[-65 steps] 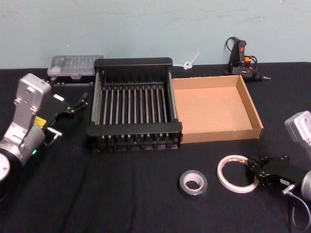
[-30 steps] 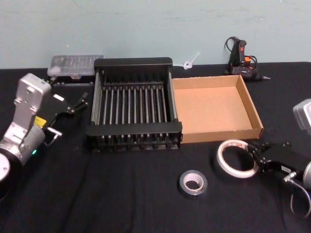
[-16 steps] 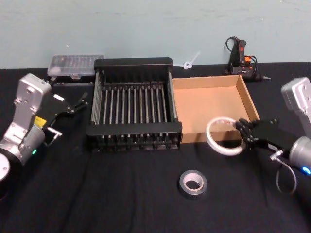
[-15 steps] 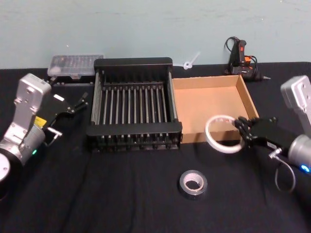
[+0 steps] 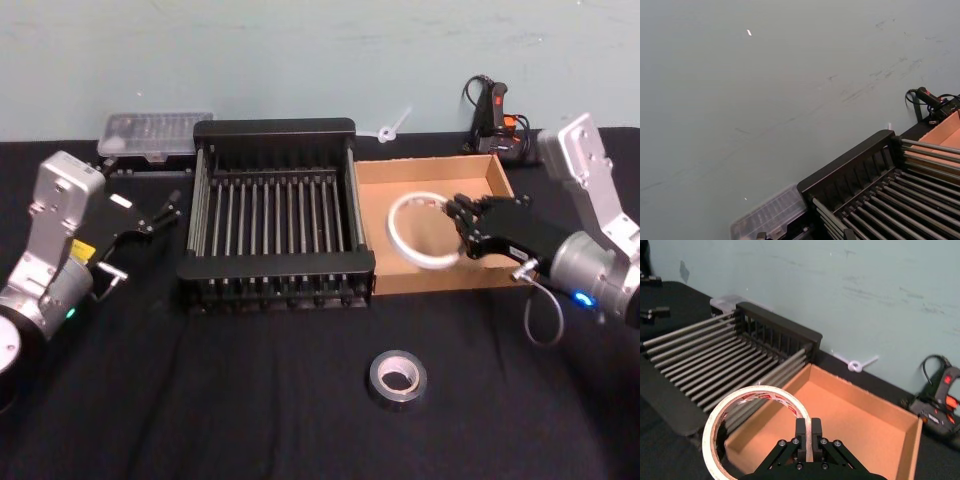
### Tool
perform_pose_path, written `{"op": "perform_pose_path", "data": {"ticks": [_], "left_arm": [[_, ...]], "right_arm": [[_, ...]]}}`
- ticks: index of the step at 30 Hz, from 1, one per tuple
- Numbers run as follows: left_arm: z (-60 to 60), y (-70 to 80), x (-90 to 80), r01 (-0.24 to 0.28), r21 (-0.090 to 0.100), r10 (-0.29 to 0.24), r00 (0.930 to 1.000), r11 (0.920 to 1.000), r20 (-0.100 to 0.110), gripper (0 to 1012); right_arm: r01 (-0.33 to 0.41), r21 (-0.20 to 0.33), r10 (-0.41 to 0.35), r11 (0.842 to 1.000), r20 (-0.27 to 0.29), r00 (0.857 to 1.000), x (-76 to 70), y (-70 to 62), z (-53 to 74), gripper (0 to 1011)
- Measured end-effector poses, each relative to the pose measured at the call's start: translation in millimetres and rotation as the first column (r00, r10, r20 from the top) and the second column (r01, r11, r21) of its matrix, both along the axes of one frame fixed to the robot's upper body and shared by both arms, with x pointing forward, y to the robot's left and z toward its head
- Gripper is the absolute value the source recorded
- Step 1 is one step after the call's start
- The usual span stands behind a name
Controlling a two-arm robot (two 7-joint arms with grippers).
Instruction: Pick up the white tape and place it into the black box , Pick up the silver tape and place it into the brown box.
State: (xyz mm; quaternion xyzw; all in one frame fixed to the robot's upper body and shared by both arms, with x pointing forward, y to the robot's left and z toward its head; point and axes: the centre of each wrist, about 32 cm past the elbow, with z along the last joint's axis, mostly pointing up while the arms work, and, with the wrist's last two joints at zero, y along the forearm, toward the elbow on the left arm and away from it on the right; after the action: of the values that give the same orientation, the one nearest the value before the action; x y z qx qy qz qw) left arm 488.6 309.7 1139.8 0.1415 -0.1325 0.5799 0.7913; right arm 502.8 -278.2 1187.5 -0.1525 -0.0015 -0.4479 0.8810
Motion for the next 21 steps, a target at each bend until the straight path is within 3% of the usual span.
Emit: {"op": "perform_pose_path", "data": {"ticks": [8,21], "left_arm": [[0.0,0.0,0.0,0.000,0.000,0.000,1.0000,1.0000,0.000,1002],[0.0,0.0,0.0,0.000,0.000,0.000,1.0000,1.0000,0.000,1002]], "right_arm": [[-0.041,0.005,0.040,0.999,0.026,0.999,22.3,18.2,1.7,70],[-0.118,-0.009,0.119,0.993,0.052,0.992,43.4,41.1,4.5,70]]}}
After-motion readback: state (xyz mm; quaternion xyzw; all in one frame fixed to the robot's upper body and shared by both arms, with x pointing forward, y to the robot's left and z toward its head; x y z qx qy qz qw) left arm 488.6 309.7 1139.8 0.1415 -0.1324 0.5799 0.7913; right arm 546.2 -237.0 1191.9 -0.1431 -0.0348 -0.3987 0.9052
